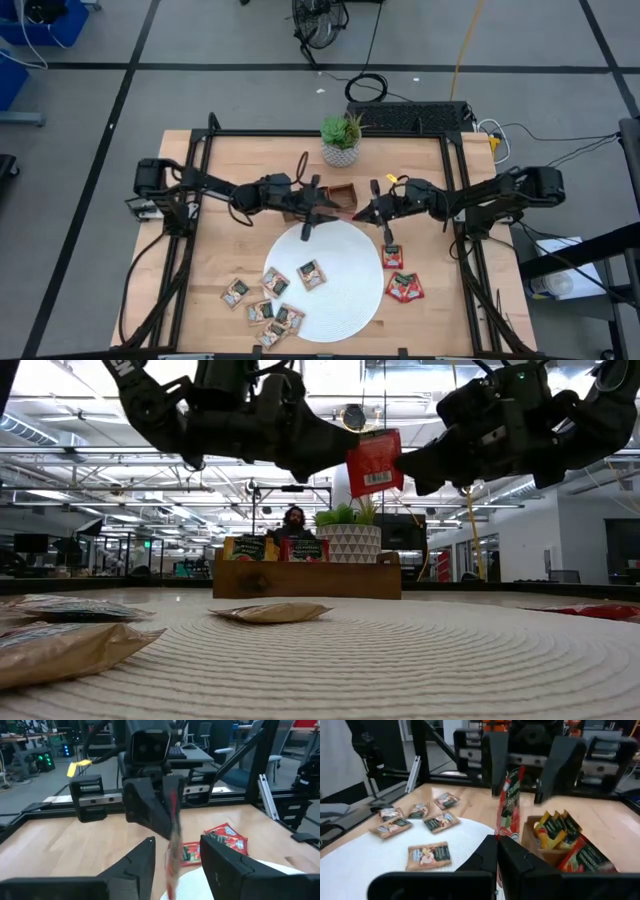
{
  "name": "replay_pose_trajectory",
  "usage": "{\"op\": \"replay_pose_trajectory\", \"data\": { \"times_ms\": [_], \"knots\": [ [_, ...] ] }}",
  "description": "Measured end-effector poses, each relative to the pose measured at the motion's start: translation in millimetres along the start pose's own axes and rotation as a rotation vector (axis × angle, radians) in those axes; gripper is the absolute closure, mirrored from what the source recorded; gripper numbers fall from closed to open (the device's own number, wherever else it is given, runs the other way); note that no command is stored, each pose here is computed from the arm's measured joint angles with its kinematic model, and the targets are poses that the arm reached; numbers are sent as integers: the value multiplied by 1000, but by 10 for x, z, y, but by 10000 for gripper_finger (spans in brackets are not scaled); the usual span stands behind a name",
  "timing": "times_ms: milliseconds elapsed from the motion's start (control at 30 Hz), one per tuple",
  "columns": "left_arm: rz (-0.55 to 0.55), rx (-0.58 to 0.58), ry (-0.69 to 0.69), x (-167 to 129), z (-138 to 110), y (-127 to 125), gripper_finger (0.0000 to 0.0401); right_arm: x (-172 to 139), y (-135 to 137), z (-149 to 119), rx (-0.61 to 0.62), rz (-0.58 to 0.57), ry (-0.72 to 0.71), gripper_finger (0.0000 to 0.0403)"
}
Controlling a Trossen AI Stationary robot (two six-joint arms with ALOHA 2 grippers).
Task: Pick & Place Tea
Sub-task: Put the strawberry tea bag into the wooden organizer
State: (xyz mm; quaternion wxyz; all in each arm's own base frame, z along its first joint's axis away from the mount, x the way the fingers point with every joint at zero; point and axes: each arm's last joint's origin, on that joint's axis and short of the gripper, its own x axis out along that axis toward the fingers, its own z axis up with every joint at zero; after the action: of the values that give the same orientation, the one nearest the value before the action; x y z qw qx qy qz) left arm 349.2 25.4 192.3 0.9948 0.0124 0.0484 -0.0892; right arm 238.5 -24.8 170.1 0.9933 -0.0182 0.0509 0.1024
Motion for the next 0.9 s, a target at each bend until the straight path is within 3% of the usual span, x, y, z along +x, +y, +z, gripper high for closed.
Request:
{"op": "replay_pose_trajectory", "data": {
  "times_ms": [633,700,800,900],
  "knots": [
    [7,28,11,69,27,46,286,2,0,-18,30,-1,18,403],
    [0,45,19,71,19,36,308,2,0,-18,29,-2,18,403],
    [-17,94,17,74,20,21,376,2,-1,-25,32,-7,25,403],
    [-4,109,31,53,43,23,394,3,-8,-35,37,-36,37,403]
  ]
}}
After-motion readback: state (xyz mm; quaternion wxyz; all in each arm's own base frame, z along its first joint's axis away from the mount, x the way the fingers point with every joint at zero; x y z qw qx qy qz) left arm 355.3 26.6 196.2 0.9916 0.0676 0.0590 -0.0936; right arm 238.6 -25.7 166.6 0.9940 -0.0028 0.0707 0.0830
